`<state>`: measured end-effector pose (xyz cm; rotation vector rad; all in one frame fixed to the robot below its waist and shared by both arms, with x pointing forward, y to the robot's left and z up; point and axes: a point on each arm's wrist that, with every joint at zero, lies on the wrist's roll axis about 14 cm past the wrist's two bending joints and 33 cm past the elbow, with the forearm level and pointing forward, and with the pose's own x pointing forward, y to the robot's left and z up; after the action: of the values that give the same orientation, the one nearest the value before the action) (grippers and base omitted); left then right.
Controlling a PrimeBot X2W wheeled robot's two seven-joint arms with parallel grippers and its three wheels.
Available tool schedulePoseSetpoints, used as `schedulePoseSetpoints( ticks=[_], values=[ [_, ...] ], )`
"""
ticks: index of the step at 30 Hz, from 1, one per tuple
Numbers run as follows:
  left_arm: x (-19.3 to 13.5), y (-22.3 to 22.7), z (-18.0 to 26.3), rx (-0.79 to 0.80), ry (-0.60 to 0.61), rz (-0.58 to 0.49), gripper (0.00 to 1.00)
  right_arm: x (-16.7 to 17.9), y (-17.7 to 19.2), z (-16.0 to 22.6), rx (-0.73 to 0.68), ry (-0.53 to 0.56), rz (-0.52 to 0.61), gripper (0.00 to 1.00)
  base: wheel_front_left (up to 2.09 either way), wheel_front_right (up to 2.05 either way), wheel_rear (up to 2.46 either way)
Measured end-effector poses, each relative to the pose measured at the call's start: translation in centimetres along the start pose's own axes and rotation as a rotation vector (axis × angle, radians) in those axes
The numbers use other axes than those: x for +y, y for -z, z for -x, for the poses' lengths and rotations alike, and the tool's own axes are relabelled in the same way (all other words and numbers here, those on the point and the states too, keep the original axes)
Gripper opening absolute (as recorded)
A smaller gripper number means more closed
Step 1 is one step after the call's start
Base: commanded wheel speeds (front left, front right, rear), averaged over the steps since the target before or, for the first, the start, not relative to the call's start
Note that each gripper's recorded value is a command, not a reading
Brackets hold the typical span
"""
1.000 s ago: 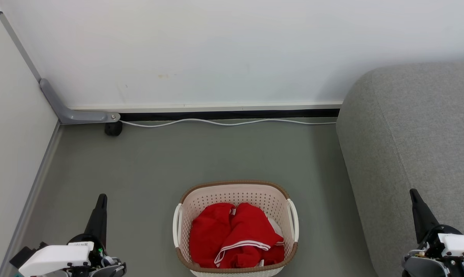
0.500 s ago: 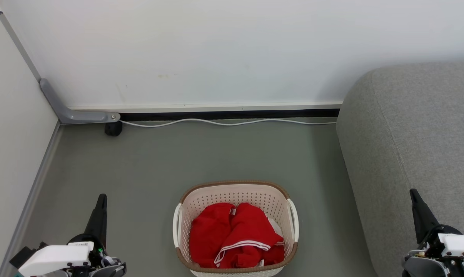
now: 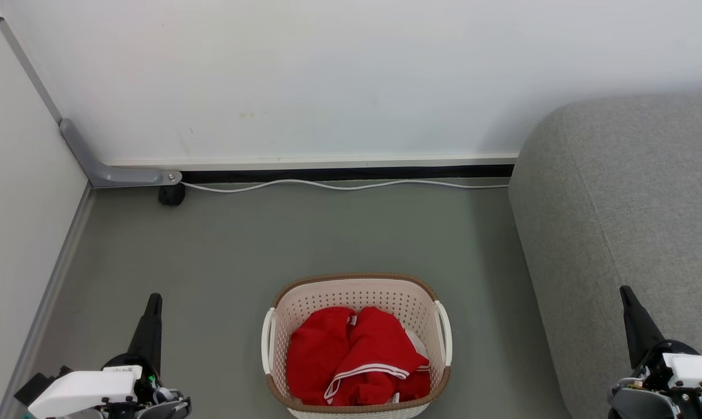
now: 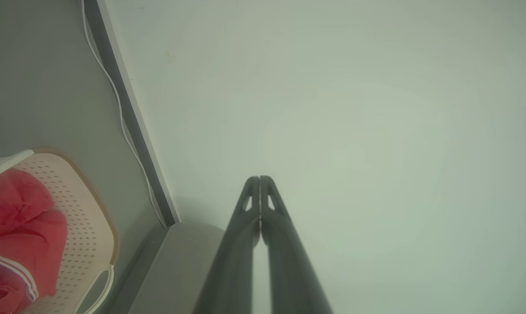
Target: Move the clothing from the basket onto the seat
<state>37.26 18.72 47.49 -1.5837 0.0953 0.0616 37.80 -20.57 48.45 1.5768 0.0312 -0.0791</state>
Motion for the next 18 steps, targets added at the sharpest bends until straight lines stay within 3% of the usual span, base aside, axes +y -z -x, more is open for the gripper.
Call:
schedulePoseSetpoints(
  ticks=[18],
  values=[
    [0.00,0.00,0.00,0.000,0.000,0.000,0.00,0.00,0.00,0.00,0.000,0.000,0.000,0.00,0.00,0.00,0.00]
  ],
)
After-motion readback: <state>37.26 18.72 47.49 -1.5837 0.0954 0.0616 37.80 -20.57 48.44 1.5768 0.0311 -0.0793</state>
